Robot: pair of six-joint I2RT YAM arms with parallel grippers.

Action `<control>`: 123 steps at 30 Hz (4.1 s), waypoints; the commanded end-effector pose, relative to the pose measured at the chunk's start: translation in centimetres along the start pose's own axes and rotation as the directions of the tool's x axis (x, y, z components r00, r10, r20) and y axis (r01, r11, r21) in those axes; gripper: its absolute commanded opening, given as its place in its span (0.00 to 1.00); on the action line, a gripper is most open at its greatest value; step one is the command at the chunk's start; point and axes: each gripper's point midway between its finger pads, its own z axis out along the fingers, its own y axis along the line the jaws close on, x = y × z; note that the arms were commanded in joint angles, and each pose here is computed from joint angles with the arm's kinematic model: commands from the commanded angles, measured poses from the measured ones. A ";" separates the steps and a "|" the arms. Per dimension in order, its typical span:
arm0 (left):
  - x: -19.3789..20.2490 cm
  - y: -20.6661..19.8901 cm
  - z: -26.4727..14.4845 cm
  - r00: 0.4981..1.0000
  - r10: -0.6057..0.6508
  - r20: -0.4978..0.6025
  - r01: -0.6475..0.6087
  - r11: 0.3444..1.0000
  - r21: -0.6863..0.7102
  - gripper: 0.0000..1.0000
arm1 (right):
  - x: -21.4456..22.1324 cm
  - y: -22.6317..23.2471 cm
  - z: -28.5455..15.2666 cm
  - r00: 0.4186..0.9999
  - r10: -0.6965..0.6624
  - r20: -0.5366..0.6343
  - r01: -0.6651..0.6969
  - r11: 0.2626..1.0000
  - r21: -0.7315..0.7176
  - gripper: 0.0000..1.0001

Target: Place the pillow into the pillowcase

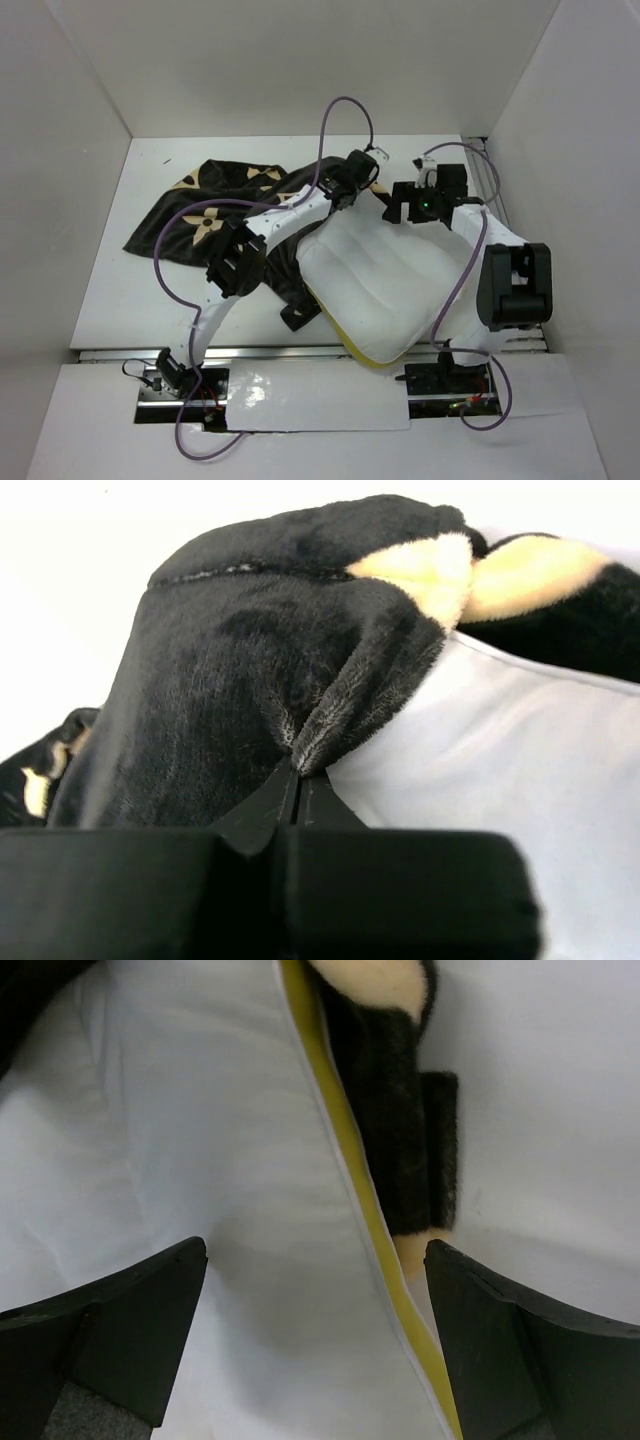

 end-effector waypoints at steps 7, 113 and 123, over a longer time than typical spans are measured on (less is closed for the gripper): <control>-4.9 -0.2 -2.6 0.990 -0.039 0.137 0.040 0.999 -0.006 0.00 | 3.9 2.4 6.5 0.947 -0.230 -0.224 0.194 0.966 -0.171 0.49; 1.4 -13.8 -25.5 0.968 -0.250 -0.036 0.187 0.616 0.765 1.00 | 2.0 3.0 -9.9 0.965 0.194 0.179 -0.256 0.853 0.455 0.77; 10.5 -3.9 -26.1 0.854 -0.504 -0.130 0.509 0.757 0.410 1.00 | 3.3 8.5 -10.6 0.992 -0.049 0.116 0.014 0.958 0.288 0.83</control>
